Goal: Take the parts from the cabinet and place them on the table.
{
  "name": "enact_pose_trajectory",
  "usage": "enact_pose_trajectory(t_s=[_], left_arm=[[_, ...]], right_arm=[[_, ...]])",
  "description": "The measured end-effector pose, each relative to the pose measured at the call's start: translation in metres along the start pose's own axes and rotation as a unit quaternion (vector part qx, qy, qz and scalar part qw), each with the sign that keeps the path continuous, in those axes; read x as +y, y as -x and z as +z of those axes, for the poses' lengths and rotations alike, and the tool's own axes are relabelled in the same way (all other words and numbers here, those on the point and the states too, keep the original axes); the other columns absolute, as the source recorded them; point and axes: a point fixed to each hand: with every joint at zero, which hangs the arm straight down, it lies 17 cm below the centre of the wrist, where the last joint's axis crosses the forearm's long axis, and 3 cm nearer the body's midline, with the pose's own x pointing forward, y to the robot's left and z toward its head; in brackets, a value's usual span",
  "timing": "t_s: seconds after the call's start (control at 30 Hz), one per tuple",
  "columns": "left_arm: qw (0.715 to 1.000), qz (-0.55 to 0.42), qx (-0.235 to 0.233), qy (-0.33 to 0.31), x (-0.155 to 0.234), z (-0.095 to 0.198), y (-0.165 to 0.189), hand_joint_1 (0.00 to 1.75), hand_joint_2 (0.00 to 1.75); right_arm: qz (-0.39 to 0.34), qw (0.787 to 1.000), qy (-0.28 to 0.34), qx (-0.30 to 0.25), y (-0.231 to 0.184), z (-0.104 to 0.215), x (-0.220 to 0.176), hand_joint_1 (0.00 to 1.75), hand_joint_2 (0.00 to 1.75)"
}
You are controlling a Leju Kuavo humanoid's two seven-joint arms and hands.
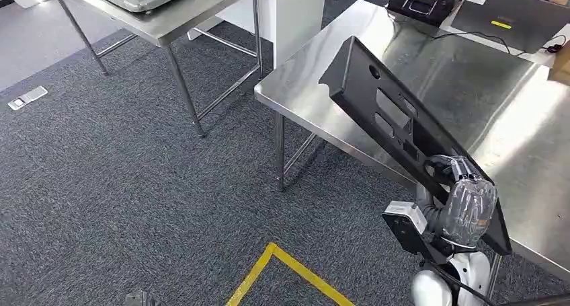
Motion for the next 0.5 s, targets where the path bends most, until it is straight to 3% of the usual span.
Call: enact_pose_trajectory(t_s=[0.5], left_arm=[[1.0, 0.013, -0.002, -0.025, 0.011, 0.003, 0.004, 0.0, 0.0]], right_arm=[[-0.017, 1.0, -0.005, -0.009, -0.009, -0.011, 0.009, 1.75, 1.75]])
